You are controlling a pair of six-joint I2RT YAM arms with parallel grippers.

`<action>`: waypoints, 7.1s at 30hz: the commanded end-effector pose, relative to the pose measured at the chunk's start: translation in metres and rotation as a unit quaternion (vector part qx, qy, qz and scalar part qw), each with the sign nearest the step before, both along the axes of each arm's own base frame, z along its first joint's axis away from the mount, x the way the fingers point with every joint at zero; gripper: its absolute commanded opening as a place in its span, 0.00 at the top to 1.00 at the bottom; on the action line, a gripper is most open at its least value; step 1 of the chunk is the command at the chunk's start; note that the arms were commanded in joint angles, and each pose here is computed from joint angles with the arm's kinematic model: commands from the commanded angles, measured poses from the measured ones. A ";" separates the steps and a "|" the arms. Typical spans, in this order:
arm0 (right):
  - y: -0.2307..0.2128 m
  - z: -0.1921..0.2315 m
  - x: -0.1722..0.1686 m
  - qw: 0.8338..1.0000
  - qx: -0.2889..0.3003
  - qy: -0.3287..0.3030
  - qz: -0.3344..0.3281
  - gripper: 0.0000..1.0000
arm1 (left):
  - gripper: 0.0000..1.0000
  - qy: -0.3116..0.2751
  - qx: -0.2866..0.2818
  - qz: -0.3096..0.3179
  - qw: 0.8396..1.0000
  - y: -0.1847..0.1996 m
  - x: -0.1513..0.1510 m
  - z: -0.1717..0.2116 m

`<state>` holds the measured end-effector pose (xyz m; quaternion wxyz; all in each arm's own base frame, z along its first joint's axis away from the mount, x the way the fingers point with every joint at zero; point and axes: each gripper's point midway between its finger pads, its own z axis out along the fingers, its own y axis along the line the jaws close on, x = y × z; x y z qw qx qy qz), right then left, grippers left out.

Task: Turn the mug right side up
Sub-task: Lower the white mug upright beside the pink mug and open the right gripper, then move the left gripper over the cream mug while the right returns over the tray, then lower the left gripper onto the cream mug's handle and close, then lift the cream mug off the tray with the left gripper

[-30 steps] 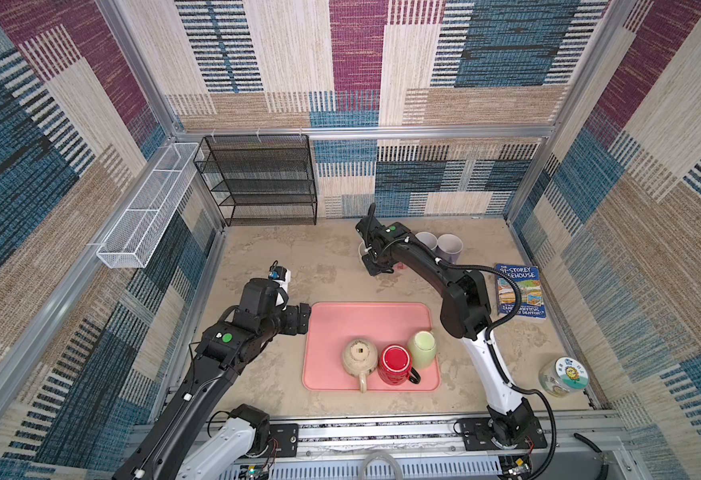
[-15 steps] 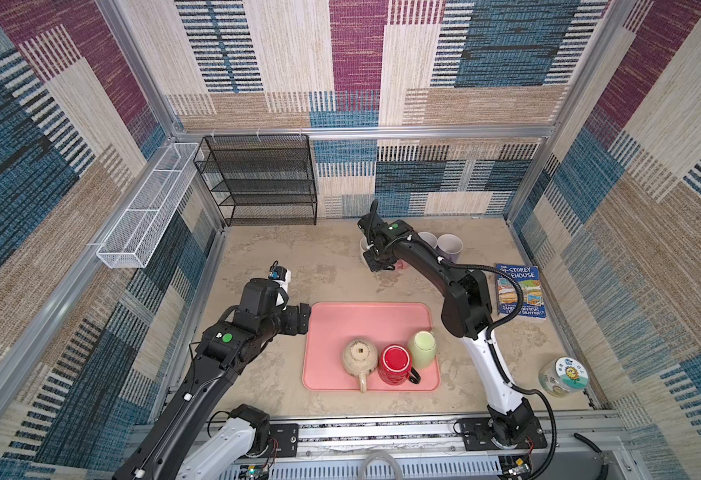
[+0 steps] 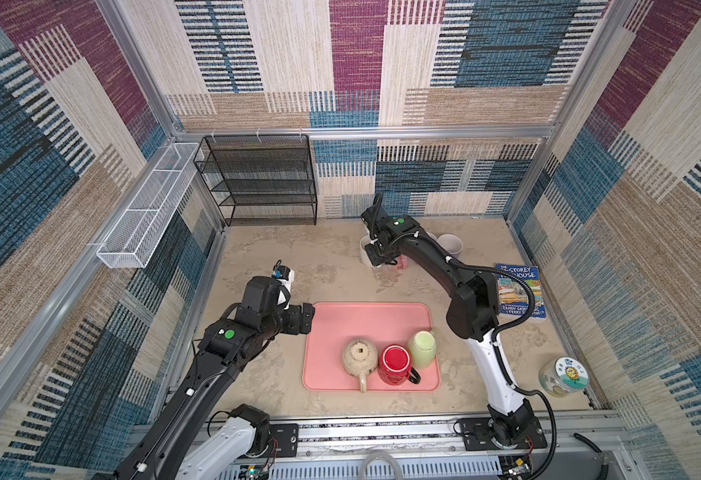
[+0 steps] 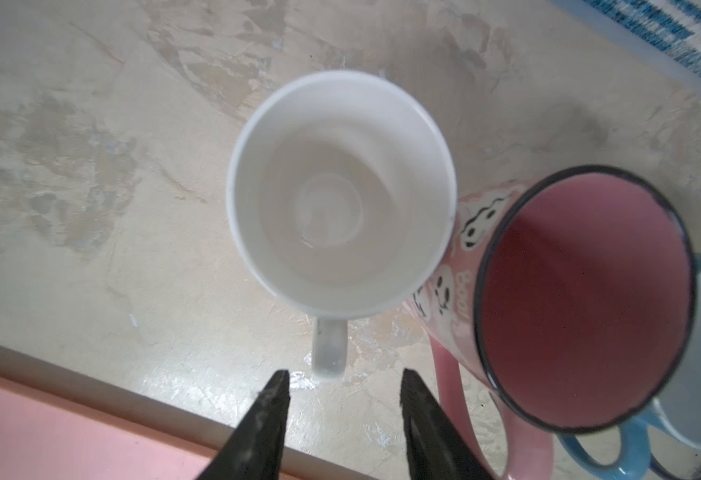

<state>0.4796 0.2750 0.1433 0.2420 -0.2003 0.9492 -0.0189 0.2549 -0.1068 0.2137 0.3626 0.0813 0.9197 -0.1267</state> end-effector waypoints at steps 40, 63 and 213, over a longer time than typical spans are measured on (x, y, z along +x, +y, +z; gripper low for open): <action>0.000 0.052 -0.158 0.979 0.177 -0.061 0.078 0.41 | 0.20 0.062 0.055 -0.077 0.994 -0.069 -0.085 -0.035; -0.028 0.038 -0.176 0.980 0.172 -0.078 0.053 0.38 | 0.34 0.111 0.067 -0.109 0.986 -0.136 -0.123 -0.074; -0.043 0.049 -0.178 0.955 0.275 -0.106 0.041 0.34 | 1.00 0.103 0.025 -0.103 0.989 -0.135 -0.005 -0.089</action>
